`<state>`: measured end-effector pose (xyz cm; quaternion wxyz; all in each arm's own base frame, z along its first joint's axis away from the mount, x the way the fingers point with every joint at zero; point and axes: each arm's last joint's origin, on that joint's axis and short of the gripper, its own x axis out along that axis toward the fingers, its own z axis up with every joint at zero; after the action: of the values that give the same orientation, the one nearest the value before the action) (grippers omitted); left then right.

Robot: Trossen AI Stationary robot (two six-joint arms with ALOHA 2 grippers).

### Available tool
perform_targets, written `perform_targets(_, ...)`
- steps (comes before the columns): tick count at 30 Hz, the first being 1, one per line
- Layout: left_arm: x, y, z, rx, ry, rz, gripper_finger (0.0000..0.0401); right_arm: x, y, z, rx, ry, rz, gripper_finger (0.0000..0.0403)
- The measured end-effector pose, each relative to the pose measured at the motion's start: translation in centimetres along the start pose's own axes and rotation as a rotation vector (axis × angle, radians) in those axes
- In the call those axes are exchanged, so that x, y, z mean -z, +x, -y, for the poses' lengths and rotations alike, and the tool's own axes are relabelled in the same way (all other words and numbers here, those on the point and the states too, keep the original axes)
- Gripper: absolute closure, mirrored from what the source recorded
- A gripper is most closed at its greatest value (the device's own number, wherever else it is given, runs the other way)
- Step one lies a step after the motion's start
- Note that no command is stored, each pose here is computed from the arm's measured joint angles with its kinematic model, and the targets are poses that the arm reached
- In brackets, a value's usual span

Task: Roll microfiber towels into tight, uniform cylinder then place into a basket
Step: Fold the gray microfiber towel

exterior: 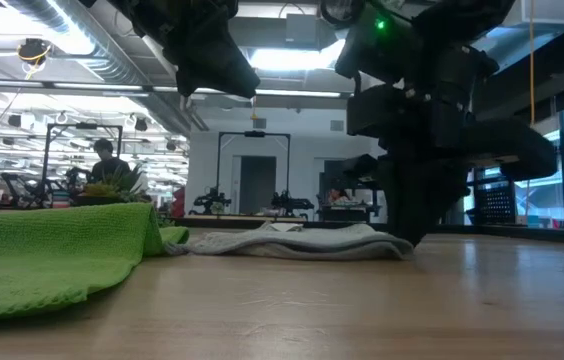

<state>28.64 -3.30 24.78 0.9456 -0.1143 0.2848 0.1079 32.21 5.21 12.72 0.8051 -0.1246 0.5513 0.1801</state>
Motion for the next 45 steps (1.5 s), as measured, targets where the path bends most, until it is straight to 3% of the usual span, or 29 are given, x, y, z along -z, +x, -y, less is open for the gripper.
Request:
perform_targets(10, 0.0, 0.0, 0.0, 0.000, 0.001, -0.001, 0.0302, -0.1, -3.9, 2.3, 0.126, 0.074, 0.096, 0.0398)
perform_targets(32, 0.0, 0.0, 0.0, 0.007, -0.023, -0.004, 0.0302, 4.7, -7.2, 12.3, 0.417, 0.654, 0.157, 0.0397)
perform_targets(40, 0.0, 0.0, 0.0, 0.007, -0.024, -0.004, 0.0302, 6.2, -7.7, 14.0, 0.504, 0.834, 0.153, 0.0397)
perform_targets(45, 0.0, 0.0, 0.0, 0.007, -0.024, -0.004, 0.0302, 6.5, -7.7, 14.0, 0.490, 0.879, 0.150, 0.0397)
